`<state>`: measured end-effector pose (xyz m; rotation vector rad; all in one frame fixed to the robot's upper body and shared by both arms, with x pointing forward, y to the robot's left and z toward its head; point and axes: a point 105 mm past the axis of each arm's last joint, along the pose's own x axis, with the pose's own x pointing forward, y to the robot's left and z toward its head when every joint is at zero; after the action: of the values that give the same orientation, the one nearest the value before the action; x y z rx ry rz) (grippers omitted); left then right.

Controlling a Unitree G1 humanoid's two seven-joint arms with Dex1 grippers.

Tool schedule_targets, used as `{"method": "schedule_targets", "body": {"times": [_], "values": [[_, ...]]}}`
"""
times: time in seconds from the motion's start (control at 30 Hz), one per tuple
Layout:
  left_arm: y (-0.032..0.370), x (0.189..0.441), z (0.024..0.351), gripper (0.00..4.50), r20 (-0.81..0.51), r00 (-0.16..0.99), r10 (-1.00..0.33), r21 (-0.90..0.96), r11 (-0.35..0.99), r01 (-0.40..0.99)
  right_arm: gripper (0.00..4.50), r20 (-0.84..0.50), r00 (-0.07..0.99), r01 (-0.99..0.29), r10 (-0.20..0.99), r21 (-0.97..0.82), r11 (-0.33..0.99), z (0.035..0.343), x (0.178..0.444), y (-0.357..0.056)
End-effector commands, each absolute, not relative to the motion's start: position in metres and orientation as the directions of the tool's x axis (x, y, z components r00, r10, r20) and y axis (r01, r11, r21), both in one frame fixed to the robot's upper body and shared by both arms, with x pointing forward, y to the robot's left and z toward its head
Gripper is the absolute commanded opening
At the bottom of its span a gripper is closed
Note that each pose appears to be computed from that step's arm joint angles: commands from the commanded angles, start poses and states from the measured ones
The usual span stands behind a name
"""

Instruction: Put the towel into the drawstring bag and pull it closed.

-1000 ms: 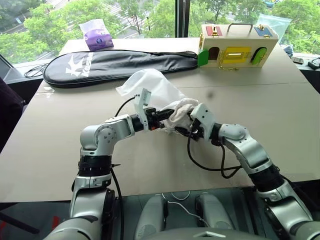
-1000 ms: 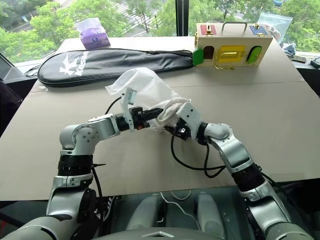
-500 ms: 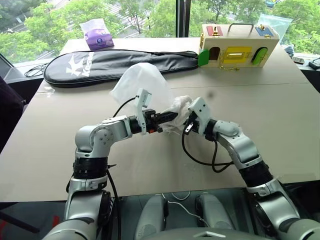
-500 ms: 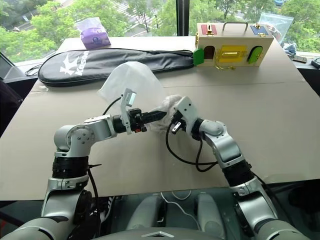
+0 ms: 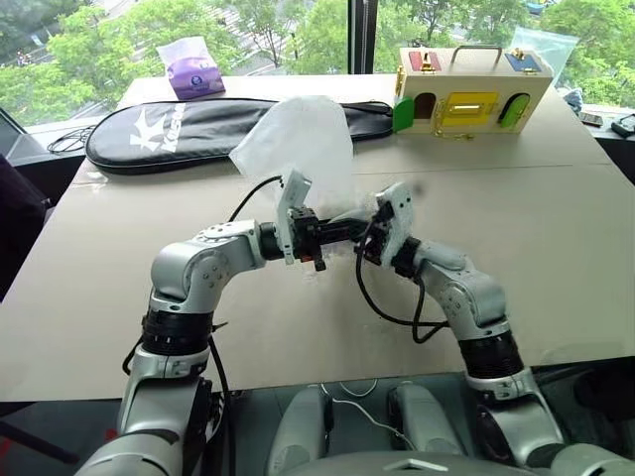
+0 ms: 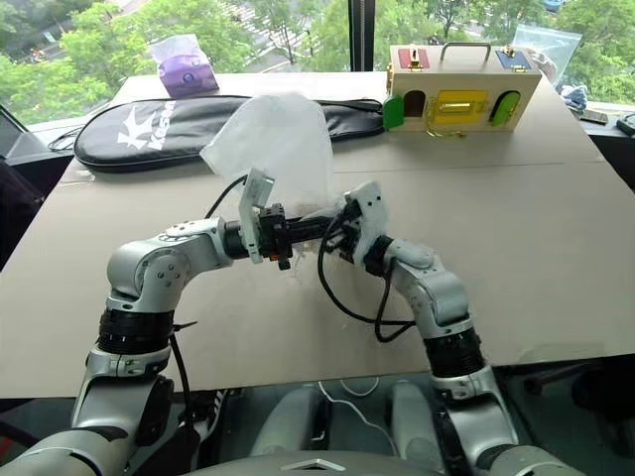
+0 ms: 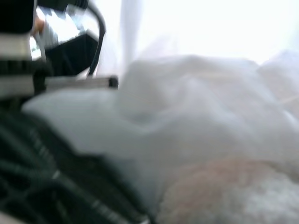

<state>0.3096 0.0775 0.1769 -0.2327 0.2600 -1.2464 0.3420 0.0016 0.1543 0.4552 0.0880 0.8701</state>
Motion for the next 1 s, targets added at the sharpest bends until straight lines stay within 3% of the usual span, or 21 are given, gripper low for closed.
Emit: {"method": "schedule_targets", "body": {"times": [0.03, 0.2, 0.27, 0.4, 0.57, 0.7, 0.87, 1.0], "values": [[0.069, 0.301, 0.173, 0.00, -0.066, 0.239, -0.969, -0.349, 0.247, 0.904, 0.02, 0.258, 0.747, -0.630, 0.612, 0.569, 0.528, 0.191, 0.356, -0.019], [0.074, 0.306, 0.171, 0.00, -0.079, 0.271, -0.959, -0.333, 0.282, 0.900, 0.02, 0.298, 0.801, -0.532, 0.519, 0.751, 0.390, 0.201, 0.359, -0.032], [0.075, 0.308, 0.170, 0.00, -0.083, 0.289, -0.954, -0.318, 0.300, 0.899, 0.02, 0.319, 0.778, -0.548, 0.542, 0.765, 0.336, 0.206, 0.351, -0.030], [0.073, 0.324, 0.181, 0.00, -0.030, 0.360, -0.932, -0.262, 0.355, 0.897, 0.02, 0.286, 0.692, -0.634, 0.663, 0.679, 0.369, 0.203, 0.329, -0.015], [0.069, 0.346, 0.193, 0.00, 0.019, 0.435, -0.900, -0.199, 0.423, 0.884, 2.24, 0.090, 0.644, -0.732, 0.759, 0.359, 0.579, 0.176, 0.316, -0.013], [0.069, 0.354, 0.198, 0.00, 0.045, 0.459, -0.887, -0.211, 0.441, 0.872, 4.06, -0.022, 0.649, -0.752, 0.761, 0.137, 0.645, 0.159, 0.314, -0.025], [0.072, 0.356, 0.210, 0.00, 0.100, 0.459, -0.883, -0.241, 0.426, 0.872, 4.06, -0.103, 0.704, -0.707, 0.703, -0.009, 0.707, 0.143, 0.317, -0.060], [0.073, 0.352, 0.221, 0.00, 0.146, 0.429, -0.892, -0.270, 0.381, 0.884, 4.06, -0.148, 0.741, -0.663, 0.655, -0.013, 0.748, 0.133, 0.320, -0.078]]}}
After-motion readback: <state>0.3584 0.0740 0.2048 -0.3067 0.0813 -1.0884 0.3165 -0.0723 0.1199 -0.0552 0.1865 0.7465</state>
